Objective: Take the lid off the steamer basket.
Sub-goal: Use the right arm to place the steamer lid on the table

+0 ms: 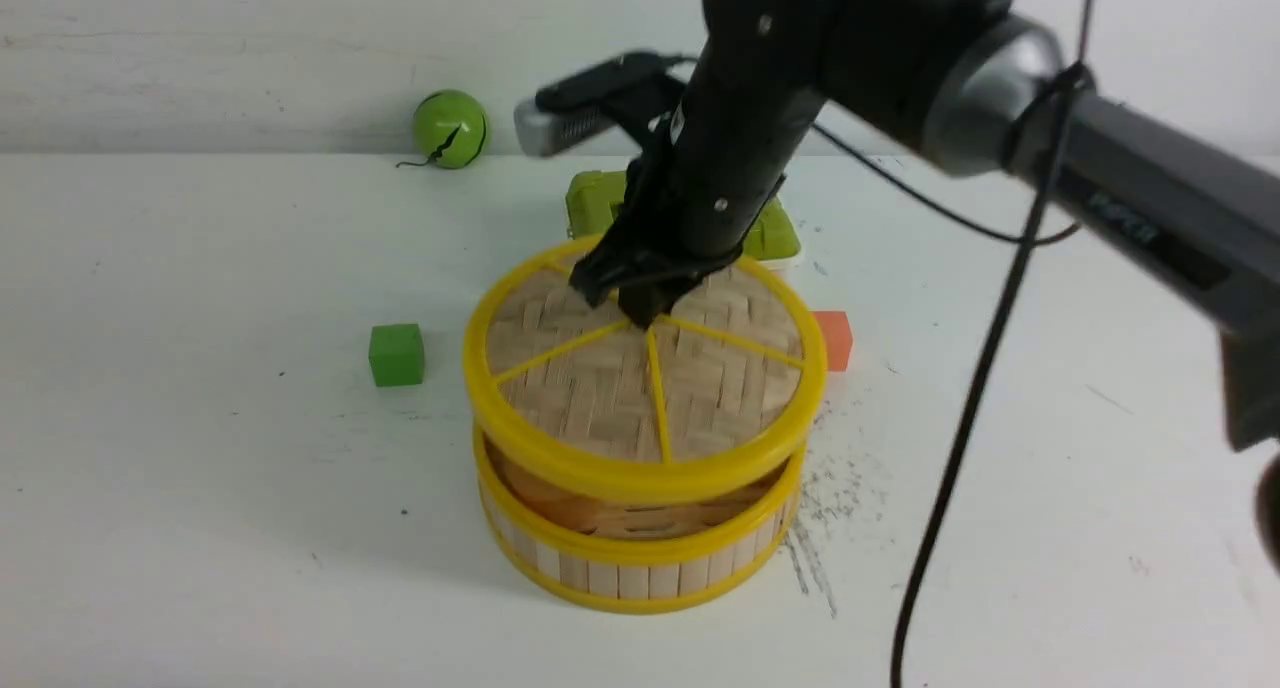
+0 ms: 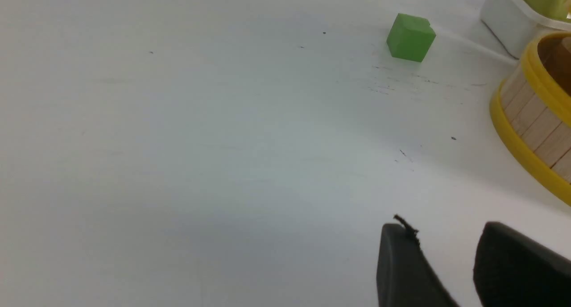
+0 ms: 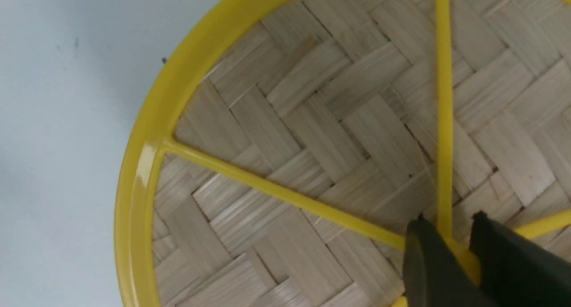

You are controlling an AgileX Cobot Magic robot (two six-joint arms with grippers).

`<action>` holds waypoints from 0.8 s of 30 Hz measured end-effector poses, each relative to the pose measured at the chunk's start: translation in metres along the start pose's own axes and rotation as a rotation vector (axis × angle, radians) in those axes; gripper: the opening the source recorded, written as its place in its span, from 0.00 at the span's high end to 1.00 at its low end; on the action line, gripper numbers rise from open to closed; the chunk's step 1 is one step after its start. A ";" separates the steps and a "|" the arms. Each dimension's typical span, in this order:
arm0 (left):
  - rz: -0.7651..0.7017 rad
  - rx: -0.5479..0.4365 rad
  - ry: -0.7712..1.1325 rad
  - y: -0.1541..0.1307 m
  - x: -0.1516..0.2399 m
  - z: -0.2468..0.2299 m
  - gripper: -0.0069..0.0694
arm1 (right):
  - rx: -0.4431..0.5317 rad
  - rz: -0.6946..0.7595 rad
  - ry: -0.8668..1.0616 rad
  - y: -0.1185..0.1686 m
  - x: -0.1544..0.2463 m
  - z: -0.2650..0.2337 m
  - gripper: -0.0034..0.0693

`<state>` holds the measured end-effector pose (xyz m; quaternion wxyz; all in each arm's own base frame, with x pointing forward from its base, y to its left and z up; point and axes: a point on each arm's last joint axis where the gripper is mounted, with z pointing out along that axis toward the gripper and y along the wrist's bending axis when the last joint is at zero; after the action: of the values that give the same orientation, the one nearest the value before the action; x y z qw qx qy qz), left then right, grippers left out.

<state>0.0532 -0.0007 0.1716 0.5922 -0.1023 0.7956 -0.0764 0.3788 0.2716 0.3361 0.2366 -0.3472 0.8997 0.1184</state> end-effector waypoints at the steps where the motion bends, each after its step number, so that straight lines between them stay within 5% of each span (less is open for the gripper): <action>1: 0.000 0.000 0.000 0.000 0.000 0.000 0.60 | 0.021 -0.014 -0.038 0.001 -0.002 -0.021 0.81; 8: -0.001 0.000 0.000 0.000 0.000 0.000 0.60 | 0.136 -0.007 -0.067 -0.013 0.038 -0.105 0.81; 10: -0.001 0.000 0.000 0.000 0.000 0.000 0.60 | 0.175 0.057 -0.003 -0.036 0.071 -0.119 0.81; 17: -0.001 0.000 0.000 0.000 0.000 0.000 0.60 | 0.266 0.352 0.077 -0.101 0.153 -0.089 0.81; 24: -0.001 0.000 0.000 0.000 0.000 0.000 0.60 | 0.270 0.418 0.054 -0.124 0.178 -0.029 0.81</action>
<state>0.0532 -0.0007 0.1716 0.5922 -0.1025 0.7955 -0.0767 0.3383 0.0684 0.2645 0.2269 -0.1219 0.9656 0.0342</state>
